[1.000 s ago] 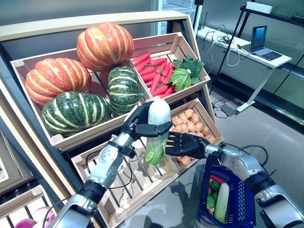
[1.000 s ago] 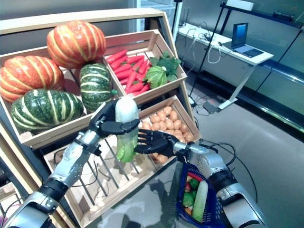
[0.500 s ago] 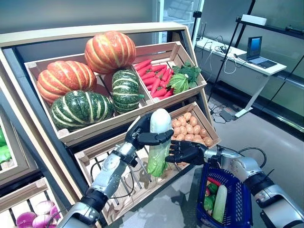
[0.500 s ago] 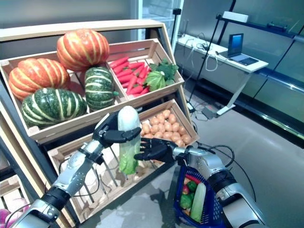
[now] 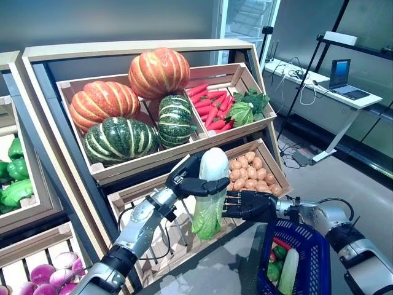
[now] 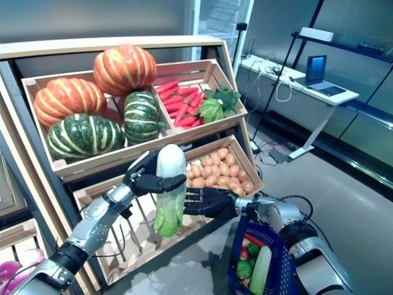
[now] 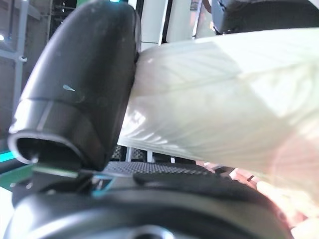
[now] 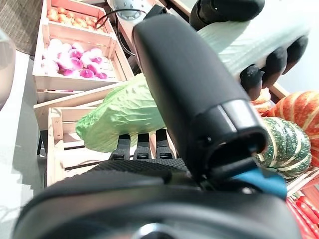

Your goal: Put vegetables into the basket

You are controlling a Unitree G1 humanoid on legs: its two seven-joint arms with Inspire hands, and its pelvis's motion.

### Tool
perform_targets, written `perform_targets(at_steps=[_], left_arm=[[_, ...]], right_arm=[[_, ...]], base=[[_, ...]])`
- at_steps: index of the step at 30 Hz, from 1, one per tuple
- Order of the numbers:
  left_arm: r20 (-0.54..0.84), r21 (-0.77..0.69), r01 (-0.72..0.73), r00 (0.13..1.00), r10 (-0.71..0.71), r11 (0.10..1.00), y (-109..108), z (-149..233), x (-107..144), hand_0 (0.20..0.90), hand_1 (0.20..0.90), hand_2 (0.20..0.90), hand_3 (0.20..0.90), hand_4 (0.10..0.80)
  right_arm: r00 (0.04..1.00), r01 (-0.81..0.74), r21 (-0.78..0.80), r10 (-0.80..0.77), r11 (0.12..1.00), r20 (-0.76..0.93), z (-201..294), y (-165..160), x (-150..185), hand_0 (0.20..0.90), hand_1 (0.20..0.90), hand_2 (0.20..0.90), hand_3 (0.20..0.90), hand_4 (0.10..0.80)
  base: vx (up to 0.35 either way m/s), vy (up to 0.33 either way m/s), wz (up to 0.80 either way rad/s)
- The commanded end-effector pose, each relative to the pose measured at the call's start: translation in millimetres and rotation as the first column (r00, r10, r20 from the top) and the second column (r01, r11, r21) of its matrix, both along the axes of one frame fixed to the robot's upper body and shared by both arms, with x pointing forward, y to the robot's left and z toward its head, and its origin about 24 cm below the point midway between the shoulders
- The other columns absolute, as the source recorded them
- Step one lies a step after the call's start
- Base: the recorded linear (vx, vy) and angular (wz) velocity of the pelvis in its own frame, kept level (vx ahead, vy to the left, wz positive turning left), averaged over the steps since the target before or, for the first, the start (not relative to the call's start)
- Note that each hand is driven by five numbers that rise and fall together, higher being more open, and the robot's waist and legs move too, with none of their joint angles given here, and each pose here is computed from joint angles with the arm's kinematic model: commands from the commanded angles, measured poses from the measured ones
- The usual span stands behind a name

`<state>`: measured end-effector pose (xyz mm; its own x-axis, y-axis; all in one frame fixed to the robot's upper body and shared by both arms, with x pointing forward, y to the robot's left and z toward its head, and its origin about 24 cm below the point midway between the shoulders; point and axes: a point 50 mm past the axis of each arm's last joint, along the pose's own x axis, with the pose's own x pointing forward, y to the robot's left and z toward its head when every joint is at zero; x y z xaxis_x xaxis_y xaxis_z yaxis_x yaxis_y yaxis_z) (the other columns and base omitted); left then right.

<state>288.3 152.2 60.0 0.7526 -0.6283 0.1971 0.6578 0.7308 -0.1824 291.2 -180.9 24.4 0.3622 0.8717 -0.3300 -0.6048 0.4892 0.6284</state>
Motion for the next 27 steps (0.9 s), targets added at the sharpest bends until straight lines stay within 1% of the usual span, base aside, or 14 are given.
perform_targets(at_steps=[1,7,11,13,15,18,19,22,24,27], left_arm=[[0.155,-0.143,0.03,0.988,-0.008,0.989,-22.0,38.5,19.4,0.3,0.3,0.3,0.3,0.4],[0.154,-0.192,0.043,0.988,-0.013,0.98,-34.5,41.7,18.6,0.3,0.3,0.3,0.3,0.4],[0.151,-0.249,0.054,0.988,-0.016,0.967,-42.7,46.4,19.2,0.3,0.3,0.3,0.3,0.4],[0.149,-0.276,0.066,0.989,-0.026,0.959,-45.7,48.3,19.2,0.3,0.3,0.3,0.3,0.4],[0.146,-0.313,0.08,0.989,-0.035,0.946,-52.9,51.6,18.9,0.3,0.3,0.3,0.3,0.4],[0.149,-0.354,0.1,0.988,-0.05,0.93,-62.3,57.1,18.2,0.3,0.3,0.3,0.3,0.4],[0.15,-0.365,0.105,0.987,-0.053,0.925,-65.0,58.4,18.0,0.3,0.3,0.3,0.3,0.4],[0.155,-0.389,0.121,0.986,-0.065,0.913,-74.4,63.1,16.5,0.3,0.3,0.3,0.3,0.4],[0.154,-0.401,0.133,0.985,-0.076,0.906,-80.5,65.8,15.6,0.3,0.3,0.3,0.3,0.4],[0.144,-0.421,0.139,0.986,-0.085,0.897,-87.3,68.9,15.6,0.3,0.3,0.3,0.3,0.4]], right_arm=[[0.953,-0.268,0.44,0.168,0.857,0.252,70.8,47.1,26.2,0.9,0.9,0.9,0.9,0.8],[0.957,-0.277,0.489,0.195,0.827,0.214,60.8,65.7,20.3,0.9,0.9,0.9,0.9,0.8],[0.966,-0.238,0.464,0.161,0.853,0.2,52.8,74.7,21.4,0.9,0.9,0.9,0.9,0.8],[0.971,-0.193,0.413,0.112,0.89,0.211,48.5,73.8,24.8,0.9,0.9,0.9,0.9,0.8],[0.972,-0.105,0.33,0.026,0.938,0.234,45.3,71.9,31.8,0.9,0.9,0.9,0.9,0.8],[0.965,0.003,0.203,-0.057,0.979,0.257,38.0,69.7,39.4,0.9,0.9,0.9,0.9,0.8],[0.961,0.038,0.156,-0.079,0.987,0.266,35.1,68.8,41.6,0.9,0.9,0.9,0.9,0.8],[0.961,0.113,0.08,-0.13,0.99,0.245,23.7,72.1,43.0,0.9,0.9,0.9,0.9,0.8],[0.962,0.153,0.052,-0.161,0.987,0.221,16.6,76.5,42.8,0.9,0.9,0.9,0.9,0.8],[0.963,0.184,0.06,-0.192,0.981,0.191,12.7,84.6,43.7,0.9,0.9,0.9,0.9,0.8]], base=[[0.0,0.0,0.0],[0.0,0.0,0.0],[0.0,0.0,0.0],[0.0,0.0,0.0],[0.0,0.0,0.0],[0.0,0.0,0.0],[0.0,0.0,0.0],[0.0,0.0,0.0],[0.0,0.0,0.0],[0.0,0.0,0.0]])
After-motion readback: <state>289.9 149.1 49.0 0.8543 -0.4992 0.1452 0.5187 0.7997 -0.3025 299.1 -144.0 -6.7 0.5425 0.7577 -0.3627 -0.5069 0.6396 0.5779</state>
